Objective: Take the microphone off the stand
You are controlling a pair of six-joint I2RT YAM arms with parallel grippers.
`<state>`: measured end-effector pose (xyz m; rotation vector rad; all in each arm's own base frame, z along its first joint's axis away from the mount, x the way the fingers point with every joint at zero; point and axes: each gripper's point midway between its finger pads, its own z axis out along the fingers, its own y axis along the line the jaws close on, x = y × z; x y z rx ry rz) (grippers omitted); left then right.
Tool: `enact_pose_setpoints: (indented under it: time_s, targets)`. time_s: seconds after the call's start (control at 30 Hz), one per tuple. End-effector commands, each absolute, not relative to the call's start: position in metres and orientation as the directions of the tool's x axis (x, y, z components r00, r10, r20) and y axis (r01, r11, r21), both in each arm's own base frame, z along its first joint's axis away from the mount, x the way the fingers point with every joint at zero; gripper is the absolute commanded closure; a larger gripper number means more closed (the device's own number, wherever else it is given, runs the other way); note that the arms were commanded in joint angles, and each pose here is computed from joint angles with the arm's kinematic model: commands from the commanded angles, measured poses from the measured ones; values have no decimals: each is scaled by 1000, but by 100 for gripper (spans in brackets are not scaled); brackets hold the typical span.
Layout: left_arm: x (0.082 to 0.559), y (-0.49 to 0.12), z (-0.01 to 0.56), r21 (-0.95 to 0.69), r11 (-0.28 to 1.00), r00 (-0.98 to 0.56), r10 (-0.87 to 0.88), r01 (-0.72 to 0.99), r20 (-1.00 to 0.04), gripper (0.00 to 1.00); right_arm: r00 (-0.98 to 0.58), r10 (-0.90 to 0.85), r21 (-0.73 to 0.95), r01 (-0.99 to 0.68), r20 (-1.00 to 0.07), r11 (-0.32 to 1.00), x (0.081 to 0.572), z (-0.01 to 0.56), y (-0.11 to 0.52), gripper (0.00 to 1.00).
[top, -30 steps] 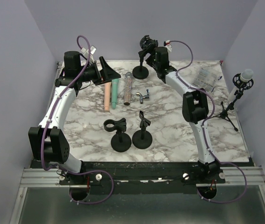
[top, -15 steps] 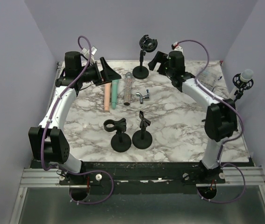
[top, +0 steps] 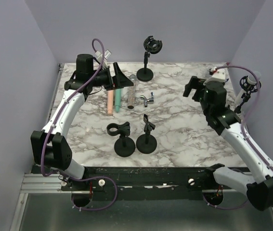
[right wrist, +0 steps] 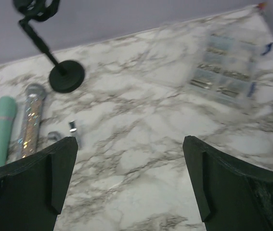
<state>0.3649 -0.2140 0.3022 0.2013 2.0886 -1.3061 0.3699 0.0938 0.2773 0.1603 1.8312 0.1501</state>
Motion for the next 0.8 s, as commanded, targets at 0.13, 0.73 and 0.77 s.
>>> enact_pose_setpoints:
  time_s: [0.13, 0.73, 0.77]
  targets:
    - [348, -234, 311, -712, 478, -752, -148, 514, -642, 1, -15, 183, 146, 543, -983, 827, 284, 299, -33, 0]
    - [351, -245, 292, -738, 466, -791, -119, 489, -600, 2, -142, 143, -11, 745, -979, 667, 287, 226, -112, 0]
    - [352, -245, 291, -738, 467, -793, -119, 487, -598, 2, -142, 134, -18, 749, -981, 663, 290, 226, -117, 0]
